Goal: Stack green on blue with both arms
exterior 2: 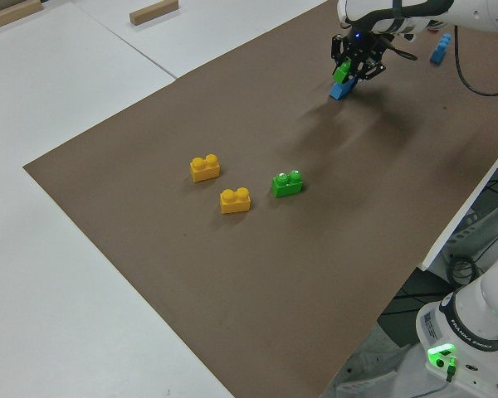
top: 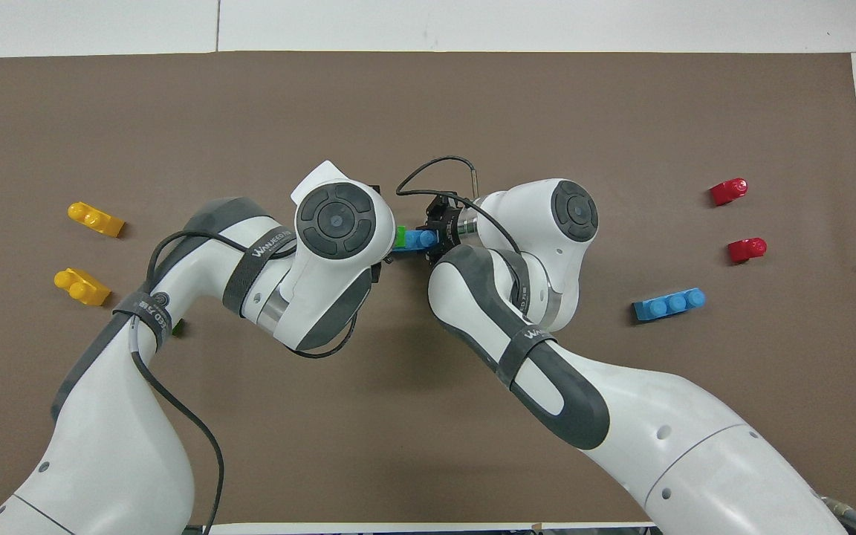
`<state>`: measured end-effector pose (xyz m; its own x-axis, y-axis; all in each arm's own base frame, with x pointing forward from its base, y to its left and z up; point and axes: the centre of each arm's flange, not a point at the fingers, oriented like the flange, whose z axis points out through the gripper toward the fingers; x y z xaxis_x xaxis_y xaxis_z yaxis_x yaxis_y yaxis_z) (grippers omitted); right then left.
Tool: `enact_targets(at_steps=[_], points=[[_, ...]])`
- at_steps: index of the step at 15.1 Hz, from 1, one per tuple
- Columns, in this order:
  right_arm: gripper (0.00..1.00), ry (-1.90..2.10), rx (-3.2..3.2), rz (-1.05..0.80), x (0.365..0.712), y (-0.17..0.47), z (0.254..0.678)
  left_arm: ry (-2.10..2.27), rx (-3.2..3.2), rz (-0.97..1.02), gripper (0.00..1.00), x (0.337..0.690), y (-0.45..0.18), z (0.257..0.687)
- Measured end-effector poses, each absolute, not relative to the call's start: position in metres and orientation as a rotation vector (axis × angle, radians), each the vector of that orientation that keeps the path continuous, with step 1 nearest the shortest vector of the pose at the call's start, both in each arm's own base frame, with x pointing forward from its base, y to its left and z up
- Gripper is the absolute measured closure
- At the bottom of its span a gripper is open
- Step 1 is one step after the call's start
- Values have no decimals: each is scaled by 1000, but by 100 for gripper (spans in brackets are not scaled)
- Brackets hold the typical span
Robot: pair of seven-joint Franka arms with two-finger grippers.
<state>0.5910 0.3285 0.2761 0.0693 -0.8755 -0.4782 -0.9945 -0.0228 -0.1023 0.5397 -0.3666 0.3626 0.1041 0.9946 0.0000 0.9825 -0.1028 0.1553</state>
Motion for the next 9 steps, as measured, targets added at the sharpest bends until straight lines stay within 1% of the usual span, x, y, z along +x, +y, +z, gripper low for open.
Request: enact_targets(at_steps=[9], points=[[65,1856,-1949,395,591,328,276,2015,2236,162,66,536,-376,356]])
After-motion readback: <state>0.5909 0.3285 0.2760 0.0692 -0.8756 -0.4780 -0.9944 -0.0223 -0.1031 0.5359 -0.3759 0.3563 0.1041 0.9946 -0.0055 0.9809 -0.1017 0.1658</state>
